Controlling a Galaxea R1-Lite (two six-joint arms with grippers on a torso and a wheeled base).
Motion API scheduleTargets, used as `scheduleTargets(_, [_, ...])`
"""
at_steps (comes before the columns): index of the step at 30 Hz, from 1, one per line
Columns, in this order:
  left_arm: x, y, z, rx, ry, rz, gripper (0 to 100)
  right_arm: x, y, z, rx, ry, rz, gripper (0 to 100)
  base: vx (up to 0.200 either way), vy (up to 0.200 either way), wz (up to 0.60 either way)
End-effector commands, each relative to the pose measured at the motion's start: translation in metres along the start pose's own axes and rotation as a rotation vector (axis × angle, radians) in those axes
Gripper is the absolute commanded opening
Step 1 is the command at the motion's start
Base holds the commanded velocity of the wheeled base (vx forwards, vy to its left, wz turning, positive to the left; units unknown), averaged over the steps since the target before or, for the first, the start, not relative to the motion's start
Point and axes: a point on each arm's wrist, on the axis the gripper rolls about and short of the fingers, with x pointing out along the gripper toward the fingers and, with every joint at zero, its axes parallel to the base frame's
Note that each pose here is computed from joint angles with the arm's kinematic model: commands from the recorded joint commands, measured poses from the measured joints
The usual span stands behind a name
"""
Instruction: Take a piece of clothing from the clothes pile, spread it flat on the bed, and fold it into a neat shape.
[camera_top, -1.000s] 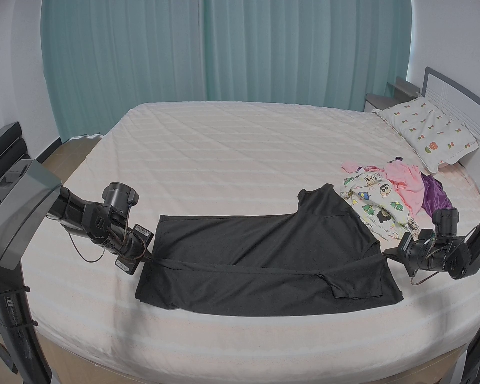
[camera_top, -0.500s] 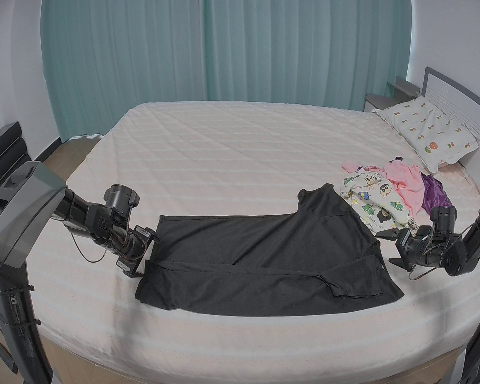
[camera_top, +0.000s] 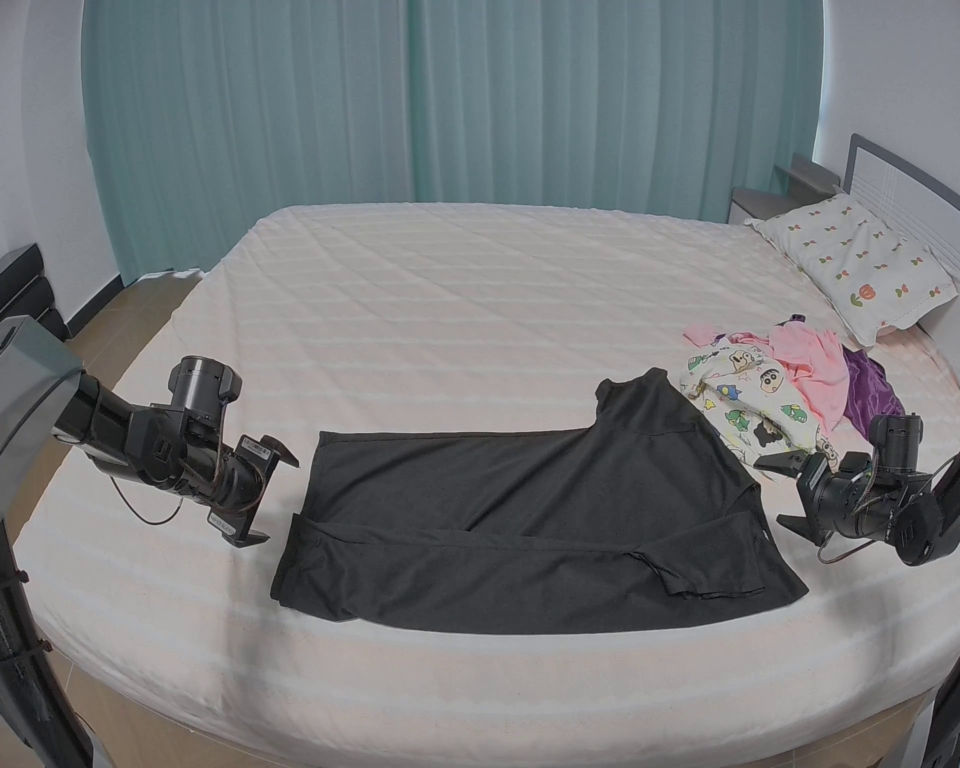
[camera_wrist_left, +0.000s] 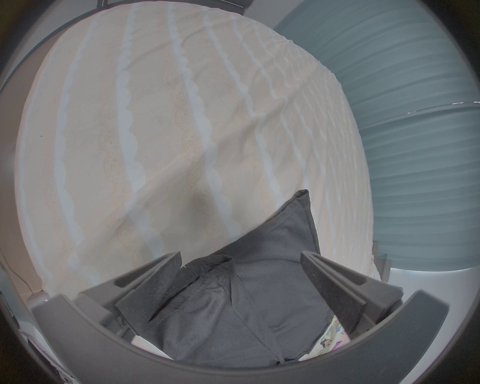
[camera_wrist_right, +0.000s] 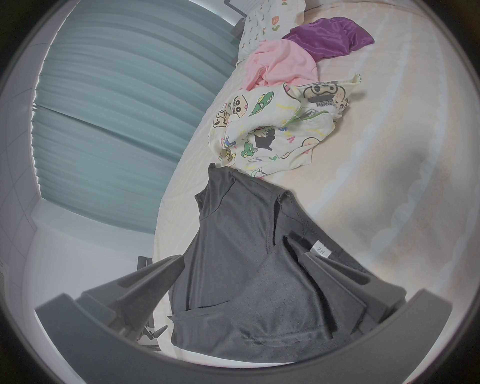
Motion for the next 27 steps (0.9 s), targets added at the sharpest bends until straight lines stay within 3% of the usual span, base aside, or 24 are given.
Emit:
scheduleTargets(1, [-0.006, 0.003, -0.004, -0.007, 0.016, -0.013, 100, -0.001, 0.002, -0.004, -0.007, 0.009, 0.006, 100, 0.200, 0.000, 0.00])
scheduleTargets(16, [-0.005, 0.001, -0.012, 0.013, 0.031, -0.012, 100, 0.000, 0.000, -0.009, -0.007, 0.027, -0.001, 100, 0.000, 0.000, 0.00])
scheduleTargets(22, [-0.005, -0.001, -0.020, 0.029, 0.043, -0.009, 100, -0.002, 0.001, -0.009, -0.010, 0.024, 0.000, 100, 0.000, -0.200, 0.00])
scheduleTargets(27, [-0.009, -0.005, -0.022, 0.044, 0.033, -0.025, 100, -0.001, 0.001, -0.009, -0.009, 0.026, -0.002, 100, 0.000, 0.000, 0.00])
